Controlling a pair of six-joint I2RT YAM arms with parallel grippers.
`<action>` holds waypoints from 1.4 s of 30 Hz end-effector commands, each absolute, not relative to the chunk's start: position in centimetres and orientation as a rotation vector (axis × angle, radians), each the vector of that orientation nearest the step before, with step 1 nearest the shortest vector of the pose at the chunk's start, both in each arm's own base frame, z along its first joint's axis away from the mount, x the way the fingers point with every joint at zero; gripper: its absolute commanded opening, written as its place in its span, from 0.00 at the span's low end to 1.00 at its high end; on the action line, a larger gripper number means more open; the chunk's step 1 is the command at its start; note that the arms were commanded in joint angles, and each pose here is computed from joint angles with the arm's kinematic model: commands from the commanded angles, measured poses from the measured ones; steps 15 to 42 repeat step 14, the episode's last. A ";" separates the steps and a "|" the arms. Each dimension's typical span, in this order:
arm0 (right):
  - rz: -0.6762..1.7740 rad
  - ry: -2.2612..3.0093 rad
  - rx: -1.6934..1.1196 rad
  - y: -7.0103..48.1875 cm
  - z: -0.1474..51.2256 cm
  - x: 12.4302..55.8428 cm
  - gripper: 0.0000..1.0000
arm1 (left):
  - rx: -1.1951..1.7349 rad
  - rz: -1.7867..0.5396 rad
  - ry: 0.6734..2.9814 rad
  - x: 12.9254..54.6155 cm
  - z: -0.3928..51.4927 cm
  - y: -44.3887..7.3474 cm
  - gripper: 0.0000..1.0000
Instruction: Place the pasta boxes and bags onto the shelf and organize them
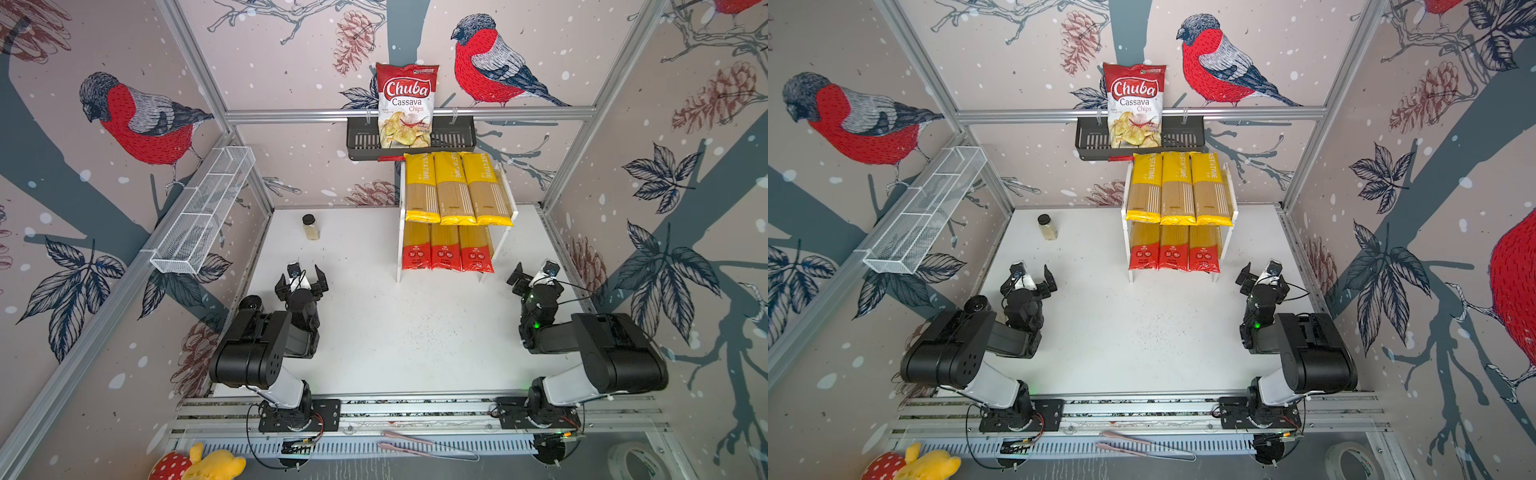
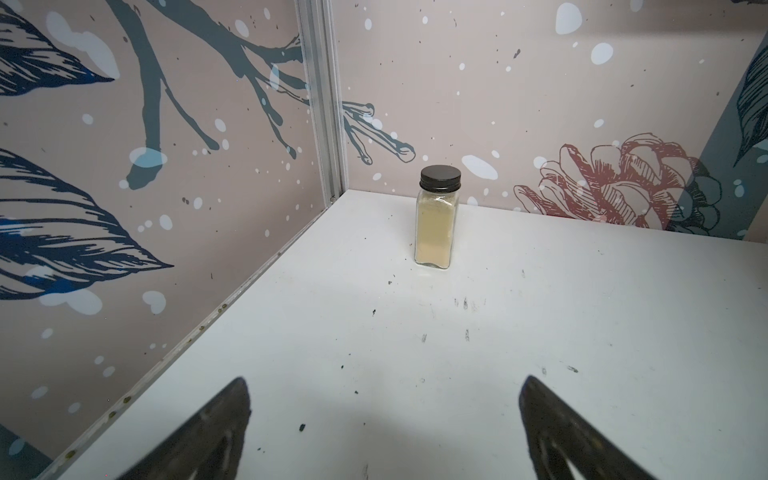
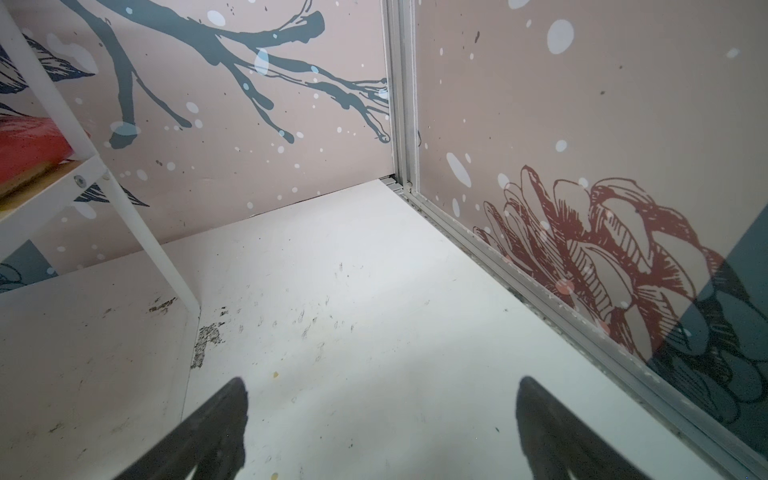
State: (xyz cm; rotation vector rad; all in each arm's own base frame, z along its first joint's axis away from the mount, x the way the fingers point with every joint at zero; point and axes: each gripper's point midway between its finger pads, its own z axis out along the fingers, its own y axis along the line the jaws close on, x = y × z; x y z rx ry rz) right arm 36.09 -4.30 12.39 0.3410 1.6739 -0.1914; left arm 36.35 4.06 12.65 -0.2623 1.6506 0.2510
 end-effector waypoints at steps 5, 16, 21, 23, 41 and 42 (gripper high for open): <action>-0.200 1.654 0.345 -4.4 12.9 36.2 1.00 | -0.272 0.232 1.625 36.5 13.3 4.0 0.99; -0.201 1.654 0.346 -4.5 12.9 36.2 1.00 | -0.224 0.214 1.619 36.4 13.4 3.3 0.99; -0.201 1.654 0.346 -4.5 12.9 36.2 1.00 | -0.224 0.214 1.619 36.4 13.4 3.3 0.99; -0.201 1.654 0.346 -4.5 12.9 36.2 1.00 | -0.224 0.214 1.619 36.4 13.4 3.3 0.99; -0.201 1.654 0.346 -4.5 12.9 36.2 1.00 | -0.224 0.214 1.619 36.4 13.4 3.3 0.99; -0.201 1.654 0.346 -4.5 12.9 36.2 1.00 | -0.224 0.214 1.619 36.4 13.4 3.3 0.99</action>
